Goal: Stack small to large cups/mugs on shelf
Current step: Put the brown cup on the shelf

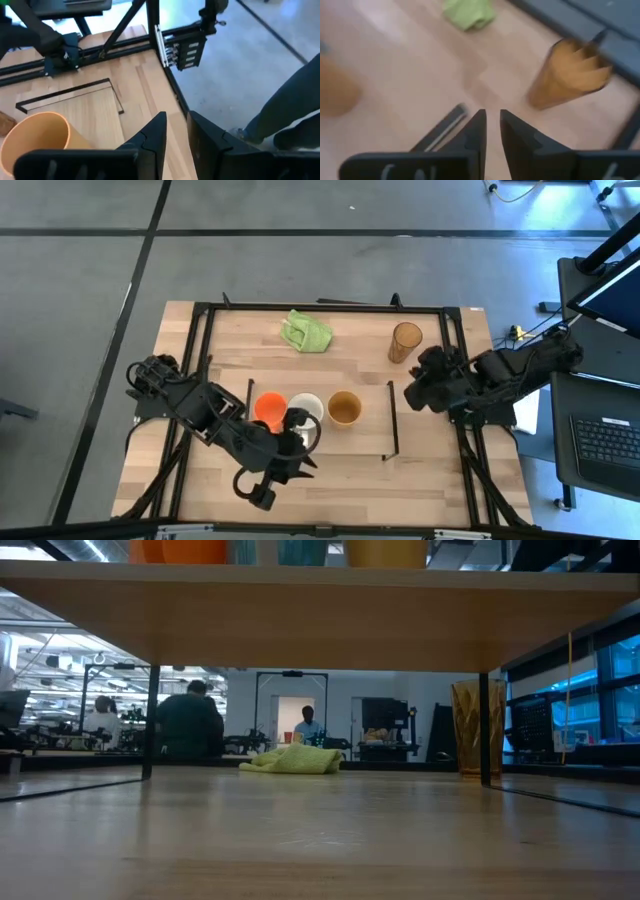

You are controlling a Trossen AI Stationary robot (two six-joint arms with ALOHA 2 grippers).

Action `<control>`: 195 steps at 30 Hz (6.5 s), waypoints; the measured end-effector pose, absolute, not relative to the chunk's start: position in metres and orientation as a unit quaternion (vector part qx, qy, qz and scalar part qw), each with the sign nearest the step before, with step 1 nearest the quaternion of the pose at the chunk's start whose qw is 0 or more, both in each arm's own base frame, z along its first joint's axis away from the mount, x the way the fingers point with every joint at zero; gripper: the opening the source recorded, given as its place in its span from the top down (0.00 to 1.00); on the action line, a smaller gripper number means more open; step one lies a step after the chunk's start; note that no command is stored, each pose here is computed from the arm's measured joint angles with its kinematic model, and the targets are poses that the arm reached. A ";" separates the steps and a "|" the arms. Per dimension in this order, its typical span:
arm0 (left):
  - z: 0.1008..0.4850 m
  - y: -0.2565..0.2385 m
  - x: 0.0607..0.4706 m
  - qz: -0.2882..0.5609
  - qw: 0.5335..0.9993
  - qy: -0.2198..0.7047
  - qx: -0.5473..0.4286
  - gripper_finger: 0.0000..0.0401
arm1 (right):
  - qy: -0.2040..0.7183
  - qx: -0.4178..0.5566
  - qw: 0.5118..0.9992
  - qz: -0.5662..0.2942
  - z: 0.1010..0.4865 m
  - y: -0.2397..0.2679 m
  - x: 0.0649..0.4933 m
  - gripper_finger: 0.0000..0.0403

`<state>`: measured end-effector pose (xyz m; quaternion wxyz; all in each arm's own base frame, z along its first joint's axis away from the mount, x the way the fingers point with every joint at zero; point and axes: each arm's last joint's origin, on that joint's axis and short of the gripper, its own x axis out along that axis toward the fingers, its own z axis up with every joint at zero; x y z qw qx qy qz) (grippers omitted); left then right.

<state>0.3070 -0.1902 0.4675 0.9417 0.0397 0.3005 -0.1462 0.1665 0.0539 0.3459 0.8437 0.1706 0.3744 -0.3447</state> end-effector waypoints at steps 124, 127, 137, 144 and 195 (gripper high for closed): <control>0.511 -0.125 0.290 -0.211 0.950 0.231 0.007 0.82 | 0.480 0.068 0.863 -0.139 0.434 0.090 0.212 0.98; 0.511 -0.125 0.289 -0.211 0.949 0.234 0.008 0.82 | 0.484 0.076 0.863 -0.123 0.433 0.098 0.208 0.98; 0.509 -0.122 0.290 -0.204 0.949 0.239 0.016 0.82 | 0.481 0.110 0.863 -0.110 0.433 0.120 0.197 0.97; 0.509 -0.110 0.295 -0.186 0.953 0.238 0.017 0.82 | 0.484 0.129 0.859 -0.110 0.431 0.131 0.194 0.97; 0.502 -0.081 0.300 -0.135 0.950 0.281 0.013 0.82 | 0.507 -0.081 0.857 0.048 0.437 0.140 0.229 0.95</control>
